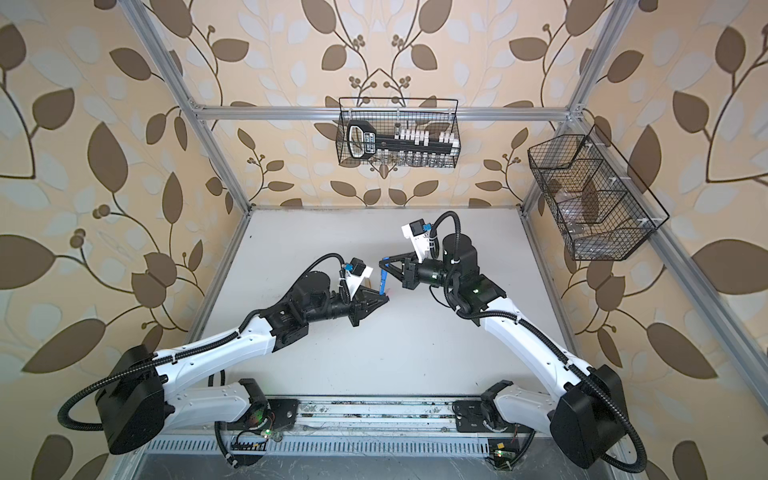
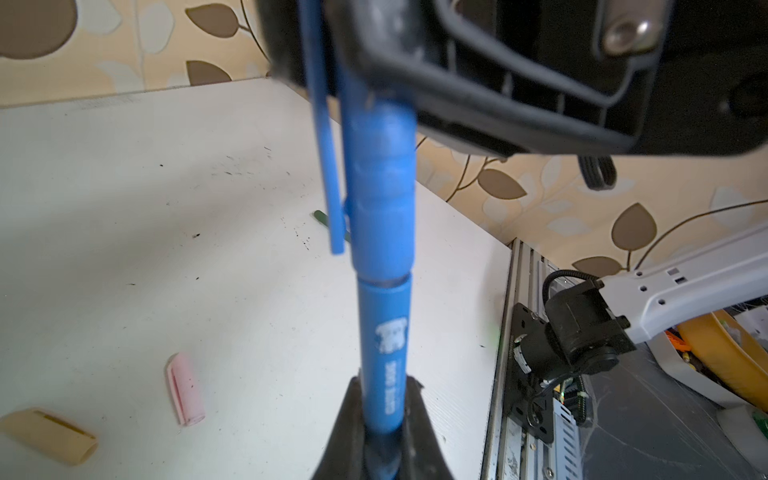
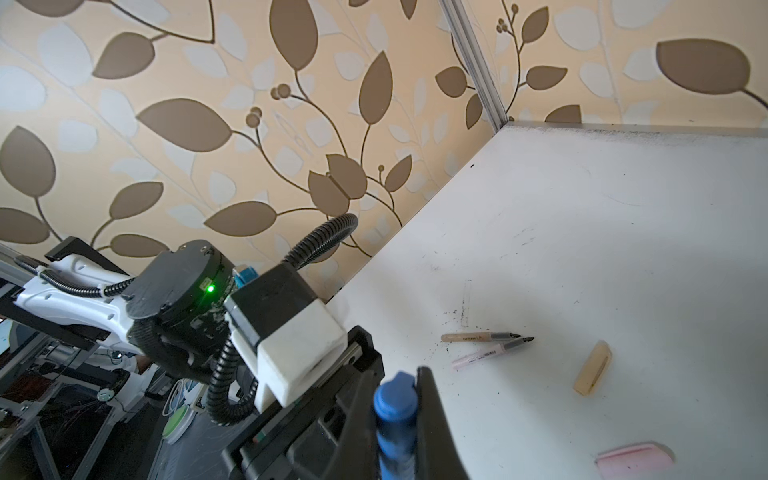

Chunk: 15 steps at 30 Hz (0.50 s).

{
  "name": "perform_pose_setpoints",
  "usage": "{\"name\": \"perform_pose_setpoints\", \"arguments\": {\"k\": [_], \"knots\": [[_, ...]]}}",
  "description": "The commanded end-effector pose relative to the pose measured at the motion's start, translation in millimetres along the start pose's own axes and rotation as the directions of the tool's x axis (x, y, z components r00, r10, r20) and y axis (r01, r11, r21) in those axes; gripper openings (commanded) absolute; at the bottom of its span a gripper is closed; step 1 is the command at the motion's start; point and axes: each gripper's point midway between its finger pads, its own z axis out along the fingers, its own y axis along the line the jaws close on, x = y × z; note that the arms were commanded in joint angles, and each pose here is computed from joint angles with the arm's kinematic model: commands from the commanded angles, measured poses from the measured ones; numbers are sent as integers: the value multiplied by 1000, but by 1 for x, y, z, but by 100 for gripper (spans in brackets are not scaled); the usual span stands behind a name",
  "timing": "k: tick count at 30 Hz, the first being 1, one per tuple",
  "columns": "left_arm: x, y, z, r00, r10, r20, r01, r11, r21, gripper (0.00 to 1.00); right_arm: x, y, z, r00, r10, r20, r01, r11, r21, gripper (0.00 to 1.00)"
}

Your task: Insert the pens into the pen caps

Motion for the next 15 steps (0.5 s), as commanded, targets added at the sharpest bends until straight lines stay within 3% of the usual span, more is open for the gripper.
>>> {"name": "perform_pose_setpoints", "arguments": {"k": [1, 11, 15], "knots": [[-62, -3, -8, 970, 110, 219, -98, 993, -67, 0, 28, 0, 4, 997, 53, -64, -54, 998, -18, 0], [-141, -15, -26, 881, 207, 426, -186, 978, -91, 0, 77, -18, 14, 975, 162, -153, -161, 987, 16, 0], [-152, -16, -29, 877, 222, 426, -206, 975, -83, 0, 85, -24, 15, 967, 195, -161, -192, 981, 34, 0]]}}
